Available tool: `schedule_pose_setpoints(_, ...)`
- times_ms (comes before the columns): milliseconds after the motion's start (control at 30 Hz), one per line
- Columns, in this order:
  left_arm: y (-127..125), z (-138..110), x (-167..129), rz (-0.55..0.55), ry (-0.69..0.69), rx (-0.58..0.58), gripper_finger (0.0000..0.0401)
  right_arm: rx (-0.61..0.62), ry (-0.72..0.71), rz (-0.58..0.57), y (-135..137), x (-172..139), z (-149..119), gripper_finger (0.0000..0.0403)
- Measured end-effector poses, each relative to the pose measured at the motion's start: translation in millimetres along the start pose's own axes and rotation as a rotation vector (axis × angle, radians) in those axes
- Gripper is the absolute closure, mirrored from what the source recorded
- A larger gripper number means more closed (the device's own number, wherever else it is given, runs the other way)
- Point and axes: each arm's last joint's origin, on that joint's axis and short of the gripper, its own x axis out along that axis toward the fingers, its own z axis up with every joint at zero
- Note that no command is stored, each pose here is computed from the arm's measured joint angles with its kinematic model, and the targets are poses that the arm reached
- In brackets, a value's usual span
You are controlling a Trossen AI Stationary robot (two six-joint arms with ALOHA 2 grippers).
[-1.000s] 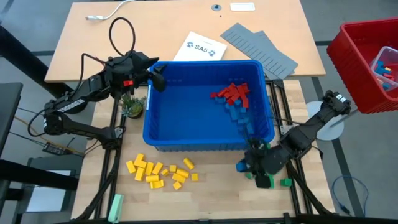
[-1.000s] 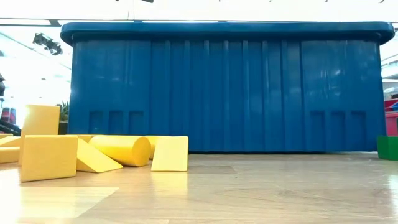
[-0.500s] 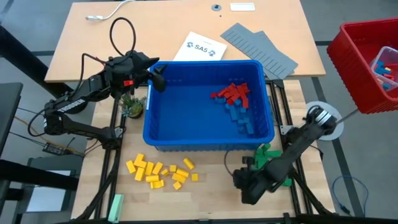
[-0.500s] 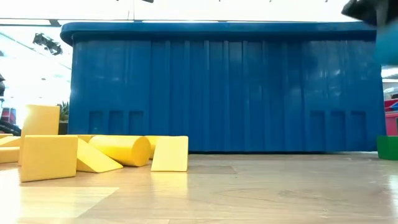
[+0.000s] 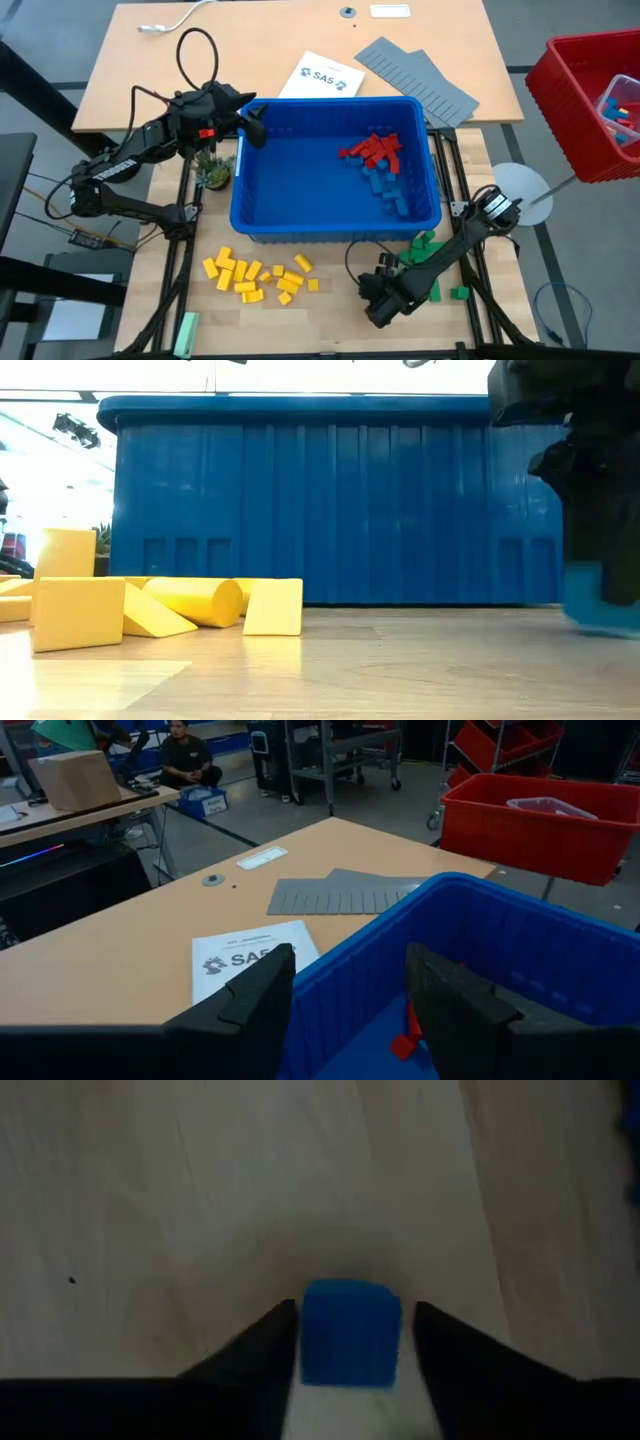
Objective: Sort blocks
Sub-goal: Remove the blue block from the blue bin
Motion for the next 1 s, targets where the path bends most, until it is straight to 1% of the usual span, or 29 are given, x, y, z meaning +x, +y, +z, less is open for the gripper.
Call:
schedule_pose_setpoints(100, 0, 0, 0, 0.000, -0.001, 0.000, 0.0199, 0.015, 0.006, 0.010, -2, -6, 0, 0.0168)
schedule_pose_setpoints(200, 0, 0, 0, 0.000, -0.004, -0.002, 0.0199, 0.033, -0.017, 0.071, -8, -28, 3, 0.0129)
schedule_pose_setpoints(300, 0, 0, 0, 0.000, -0.004, -0.004, 0.0199, 0.086, -0.058, 0.159, -19, -59, 7, 0.0122)
schedule_pose_setpoints(400, 0, 0, 0, -0.001, 0.003, -0.016, 0.0199, 0.145, -0.120, 0.286, -33, -97, 10, 0.0127)
schedule_pose_setpoints(500, -1, -1, 0, -0.038, 0.011, -0.028, 0.0199, 0.187, -0.213, 0.416, -49, -133, 13, 0.0135)
schedule_pose_setpoints(600, -1, -1, 0, -0.043, 0.009, -0.026, 0.0199, 0.207, -0.342, 0.488, -72, -161, 21, 0.0140)
schedule_pose_setpoints(700, -2, -1, 1, -0.042, 0.009, -0.025, 0.0199, 0.201, -0.501, 0.450, -100, -179, 30, 0.0145)
schedule_pose_setpoints(800, -2, -2, 2, -0.042, 0.023, -0.027, 0.0199, 0.168, -0.648, 0.353, -129, -191, 42, 0.0149)
schedule_pose_setpoints(900, -3, -2, 2, -0.060, 0.025, -0.023, 0.0199, 0.131, -0.745, 0.172, -161, -194, 54, 0.0154)
schedule_pose_setpoints(1000, -6, -4, 5, -0.124, 0.040, -0.004, 0.0199, 0.094, -0.759, -0.009, -195, -188, 68, 0.0159)
